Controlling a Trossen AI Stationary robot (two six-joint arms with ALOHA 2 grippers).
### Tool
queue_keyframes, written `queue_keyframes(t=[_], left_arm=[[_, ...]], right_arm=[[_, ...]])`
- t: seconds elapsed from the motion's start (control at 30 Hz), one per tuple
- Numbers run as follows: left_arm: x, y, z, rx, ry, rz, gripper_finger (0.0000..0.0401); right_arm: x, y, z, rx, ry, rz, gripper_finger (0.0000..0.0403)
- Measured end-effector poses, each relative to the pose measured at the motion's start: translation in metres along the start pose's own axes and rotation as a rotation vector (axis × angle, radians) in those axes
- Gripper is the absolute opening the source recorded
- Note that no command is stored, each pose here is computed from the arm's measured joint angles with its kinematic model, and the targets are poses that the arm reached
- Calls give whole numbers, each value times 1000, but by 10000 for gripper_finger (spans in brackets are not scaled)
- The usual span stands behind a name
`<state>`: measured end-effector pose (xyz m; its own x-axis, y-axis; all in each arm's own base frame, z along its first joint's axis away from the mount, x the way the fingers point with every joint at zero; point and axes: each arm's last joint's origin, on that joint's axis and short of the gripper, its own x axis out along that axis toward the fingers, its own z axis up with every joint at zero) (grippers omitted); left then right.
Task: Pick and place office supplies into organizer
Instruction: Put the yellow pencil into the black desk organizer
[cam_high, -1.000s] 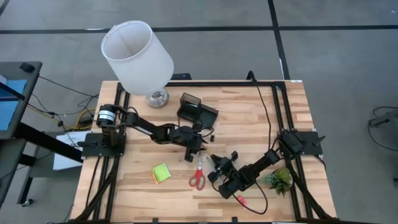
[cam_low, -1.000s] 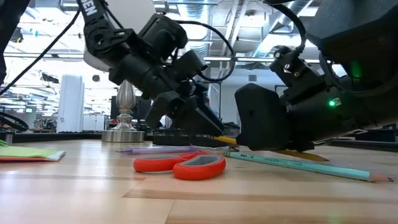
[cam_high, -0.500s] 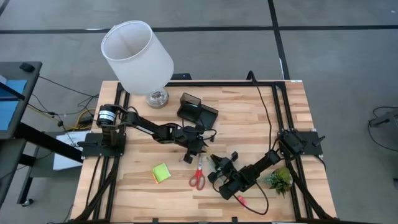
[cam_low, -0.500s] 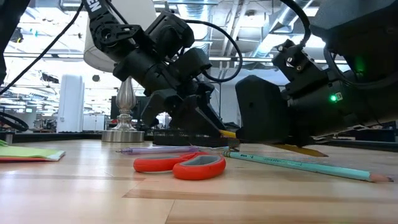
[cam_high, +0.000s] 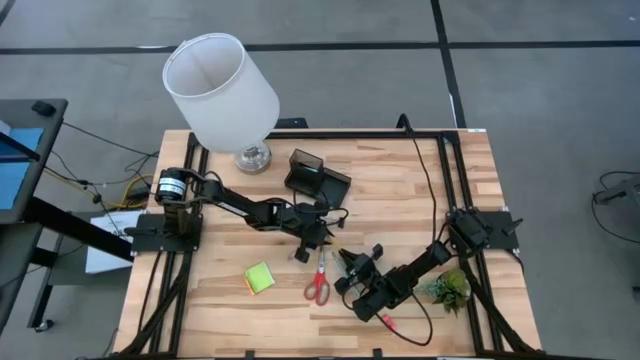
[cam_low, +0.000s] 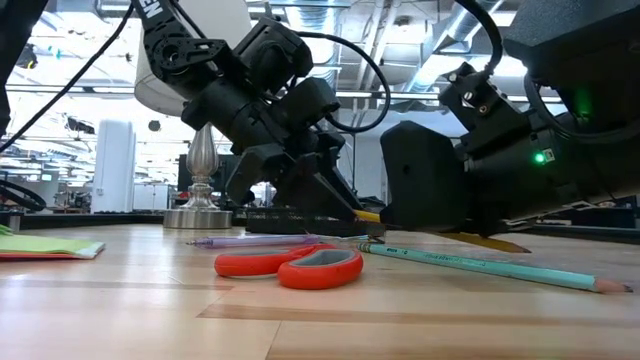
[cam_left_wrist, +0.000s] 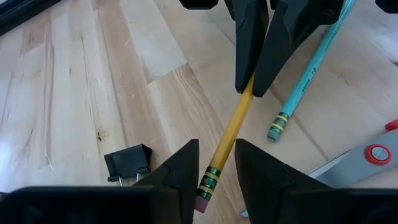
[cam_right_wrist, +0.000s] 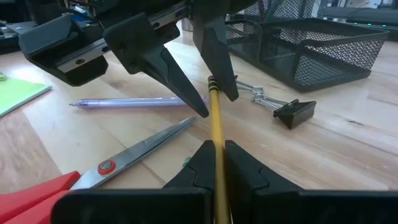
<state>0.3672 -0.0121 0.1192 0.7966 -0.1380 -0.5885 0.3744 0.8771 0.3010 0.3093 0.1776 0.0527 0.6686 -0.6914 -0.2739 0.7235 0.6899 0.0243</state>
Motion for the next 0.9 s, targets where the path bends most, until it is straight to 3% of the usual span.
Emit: queue_keyframes(t=[0.27,0.5,0.9], left_arm=[[0,-1,0,45,-1,-17,74],[0,-6,0,91,17,-25,73],[1,-8,0,85,26,-30,73]], right_arm=[[1,4,3,-74,-14,14,9],[7,12,12,-67,-37,9,9],[15,18,20,-107,-4,24,9]])
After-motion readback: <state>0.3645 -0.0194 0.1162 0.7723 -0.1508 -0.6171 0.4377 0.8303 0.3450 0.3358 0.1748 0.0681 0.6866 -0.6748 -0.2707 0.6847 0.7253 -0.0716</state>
